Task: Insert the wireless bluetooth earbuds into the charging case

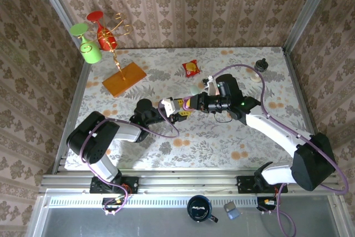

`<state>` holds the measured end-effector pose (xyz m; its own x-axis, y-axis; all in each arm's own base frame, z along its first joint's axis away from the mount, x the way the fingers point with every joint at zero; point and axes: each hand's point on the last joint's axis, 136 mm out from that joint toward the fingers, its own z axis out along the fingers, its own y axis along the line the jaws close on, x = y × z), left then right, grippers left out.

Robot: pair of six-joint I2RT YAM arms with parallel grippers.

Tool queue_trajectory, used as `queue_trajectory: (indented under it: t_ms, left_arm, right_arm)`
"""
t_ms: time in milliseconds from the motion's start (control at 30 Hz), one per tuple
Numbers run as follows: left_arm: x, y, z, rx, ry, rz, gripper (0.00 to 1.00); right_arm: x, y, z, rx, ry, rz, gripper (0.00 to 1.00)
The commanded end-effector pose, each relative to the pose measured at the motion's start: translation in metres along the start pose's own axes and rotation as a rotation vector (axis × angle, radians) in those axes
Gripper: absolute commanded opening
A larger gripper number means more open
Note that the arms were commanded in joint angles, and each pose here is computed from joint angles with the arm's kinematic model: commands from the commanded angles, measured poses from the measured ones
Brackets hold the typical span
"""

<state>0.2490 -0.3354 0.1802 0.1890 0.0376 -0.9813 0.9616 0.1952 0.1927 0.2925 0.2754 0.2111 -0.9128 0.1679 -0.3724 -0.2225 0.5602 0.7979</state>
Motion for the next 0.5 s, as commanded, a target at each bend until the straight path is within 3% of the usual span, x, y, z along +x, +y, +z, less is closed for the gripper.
queue_trajectory:
  t_ms: [0,200,467]
  left_arm:
    - [-0.025,0.002,0.002,-0.001,-0.066,0.054,0.2]
    - [-0.026,0.002,0.001,-0.003,-0.07,0.05,0.2]
    - [-0.027,0.004,-0.001,-0.014,-0.07,0.049,0.2]
  right_arm:
    - [0.0,0.005,0.003,-0.017,0.009,-0.014,0.2]
    - [0.003,-0.002,0.006,0.004,0.019,0.001,0.23]
    - [-0.002,-0.001,-0.007,0.049,-0.014,-0.025,0.42]
